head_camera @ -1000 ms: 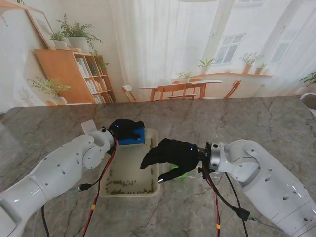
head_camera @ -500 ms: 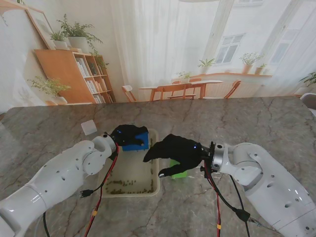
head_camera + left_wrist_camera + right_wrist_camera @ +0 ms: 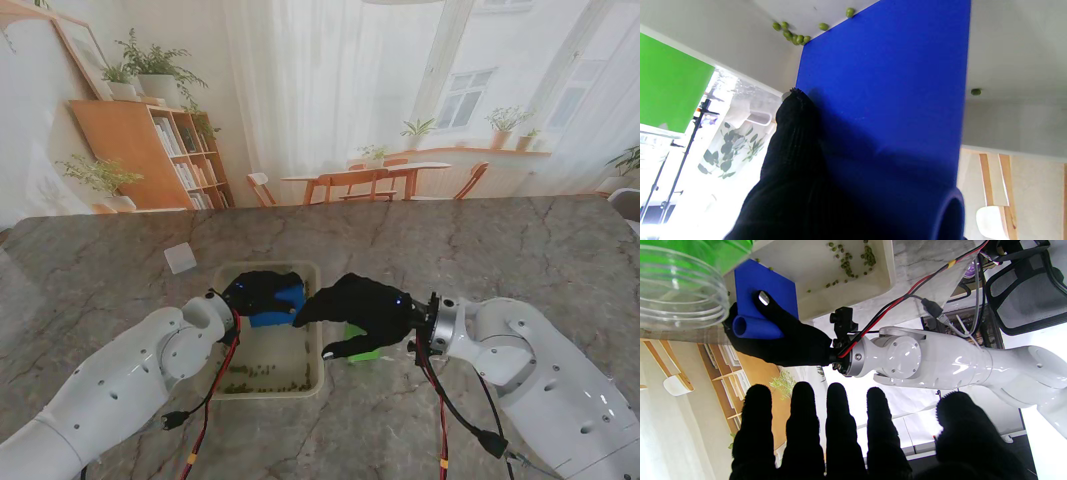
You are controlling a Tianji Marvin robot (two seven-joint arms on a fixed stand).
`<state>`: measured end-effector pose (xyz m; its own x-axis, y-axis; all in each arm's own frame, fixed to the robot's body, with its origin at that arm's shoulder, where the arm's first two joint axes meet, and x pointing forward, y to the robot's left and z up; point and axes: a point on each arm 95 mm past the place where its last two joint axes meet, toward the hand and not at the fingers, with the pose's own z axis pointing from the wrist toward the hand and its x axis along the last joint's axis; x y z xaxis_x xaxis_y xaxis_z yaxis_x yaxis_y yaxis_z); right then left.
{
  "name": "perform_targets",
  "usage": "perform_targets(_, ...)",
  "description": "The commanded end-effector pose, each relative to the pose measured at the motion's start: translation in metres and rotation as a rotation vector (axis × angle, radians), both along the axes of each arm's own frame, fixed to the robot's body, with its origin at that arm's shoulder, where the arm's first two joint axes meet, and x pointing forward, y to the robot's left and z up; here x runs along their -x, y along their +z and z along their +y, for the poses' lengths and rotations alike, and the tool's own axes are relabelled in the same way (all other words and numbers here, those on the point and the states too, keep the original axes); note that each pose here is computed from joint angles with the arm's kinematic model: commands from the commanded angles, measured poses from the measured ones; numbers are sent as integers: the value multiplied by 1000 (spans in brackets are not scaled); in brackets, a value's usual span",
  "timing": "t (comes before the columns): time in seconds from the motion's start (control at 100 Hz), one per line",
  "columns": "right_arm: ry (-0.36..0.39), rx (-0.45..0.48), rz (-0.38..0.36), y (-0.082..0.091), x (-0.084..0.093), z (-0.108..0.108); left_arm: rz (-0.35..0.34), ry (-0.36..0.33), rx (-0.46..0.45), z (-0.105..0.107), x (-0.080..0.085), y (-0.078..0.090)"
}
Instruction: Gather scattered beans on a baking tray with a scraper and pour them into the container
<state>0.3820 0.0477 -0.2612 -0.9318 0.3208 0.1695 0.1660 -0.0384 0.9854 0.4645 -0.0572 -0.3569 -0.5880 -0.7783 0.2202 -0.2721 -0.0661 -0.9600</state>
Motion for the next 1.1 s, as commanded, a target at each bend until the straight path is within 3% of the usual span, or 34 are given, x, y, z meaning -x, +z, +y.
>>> perform_targets(0.0, -4, 5, 7, -3, 2, 1, 40, -3, -26, 3, 15, -18)
perform_targets(0.54, -133, -25, -16, -4, 9, -6, 101, 20, 12, 3, 58, -34)
perform_targets(1.09, -251, -45, -33, -2, 16, -20, 135, -9, 50, -11, 80, -41)
